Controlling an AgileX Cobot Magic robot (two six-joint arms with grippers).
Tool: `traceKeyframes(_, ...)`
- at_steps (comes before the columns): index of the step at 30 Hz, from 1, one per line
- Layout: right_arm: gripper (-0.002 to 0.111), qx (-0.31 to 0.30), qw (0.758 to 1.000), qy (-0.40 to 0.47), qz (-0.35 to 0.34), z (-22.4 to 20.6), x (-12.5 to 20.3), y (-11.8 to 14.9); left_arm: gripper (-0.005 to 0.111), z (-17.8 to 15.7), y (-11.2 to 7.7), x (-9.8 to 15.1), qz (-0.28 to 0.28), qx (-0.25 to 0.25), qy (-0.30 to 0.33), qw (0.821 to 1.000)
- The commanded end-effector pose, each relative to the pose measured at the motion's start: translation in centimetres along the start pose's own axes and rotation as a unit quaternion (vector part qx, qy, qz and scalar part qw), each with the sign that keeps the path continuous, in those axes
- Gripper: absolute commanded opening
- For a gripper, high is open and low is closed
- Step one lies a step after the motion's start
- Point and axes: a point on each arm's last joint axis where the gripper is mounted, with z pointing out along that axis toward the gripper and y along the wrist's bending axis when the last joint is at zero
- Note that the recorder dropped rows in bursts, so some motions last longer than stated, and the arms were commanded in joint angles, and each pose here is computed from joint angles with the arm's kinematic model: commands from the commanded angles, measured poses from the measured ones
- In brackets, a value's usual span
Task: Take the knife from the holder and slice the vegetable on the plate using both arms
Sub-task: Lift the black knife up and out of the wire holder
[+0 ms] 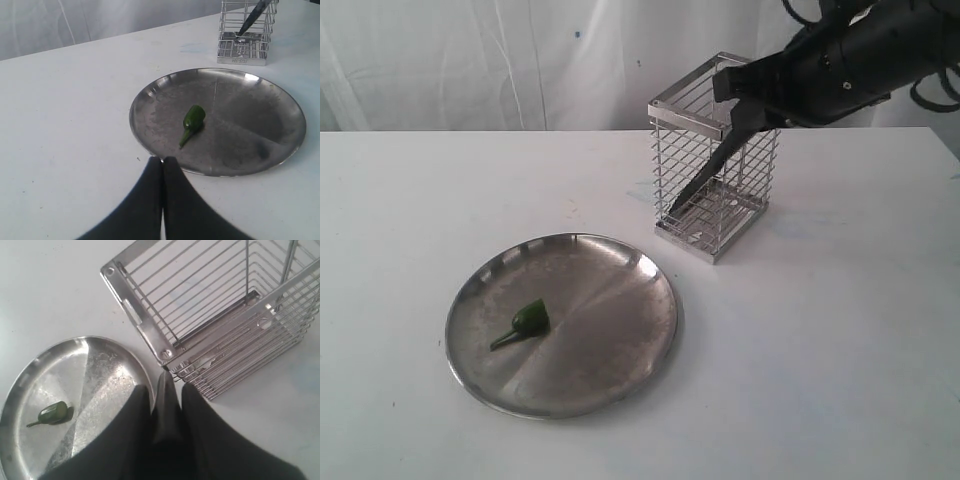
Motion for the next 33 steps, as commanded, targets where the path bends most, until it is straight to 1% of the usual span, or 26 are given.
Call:
traceKeyframes(1,0.000,0.003,0.999,-0.025,-0.023,-2.9,-0.7,0.6,0.000,0.0,0.0,0.1,-0.006,0.002,-0.003,1.000)
traceKeyframes(6,0.000,0.000,0.998,-0.042,-0.040,-6.2,-0.6,1.6,0.000,0.0,0.0,0.1,-0.006,0.002,-0.003,1.000)
traceKeyframes(9,0.000,-0.004,0.997,-0.059,-0.045,-8.2,0.2,2.4,0.000,0.0,0.0,0.1,-0.006,0.002,-0.003,1.000)
traceKeyframes(12,0.000,-0.005,0.995,-0.086,-0.051,-10.1,2.5,3.2,0.000,0.0,0.0,0.1,-0.006,0.002,-0.003,1.000)
traceKeyframes(15,0.000,-0.009,0.991,-0.123,-0.048,-12.0,5.8,3.7,0.000,0.0,0.0,0.1,-0.006,0.002,-0.003,1.000)
traceKeyframes(20,0.000,-0.033,0.976,-0.212,-0.027,-15.9,9.6,4.5,0.000,0.0,0.0,0.1,-0.006,0.002,-0.003,1.000)
traceKeyframes(25,0.000,-0.061,0.962,-0.264,-0.038,-19.1,12.0,5.4,0.000,0.0,0.0,0.1,-0.006,0.002,-0.003,1.000)
traceKeyframes(27,0.000,-0.084,0.956,-0.277,-0.039,-19.8,12.6,5.8,0.000,0.0,0.0,0.1,-0.006,0.002,-0.003,1.000)
traceKeyframes(30,0.000,-0.124,0.952,-0.275,-0.052,-20.3,13.7,6.5,0.000,0.0,0.0,0.1,-0.006,0.002,-0.003,1.000)
traceKeyframes(33,0.000,-0.132,0.954,-0.264,-0.057,-20.0,14.7,6.5,0.000,0.0,0.0,0.1,-0.006,0.002,-0.003,1.000)
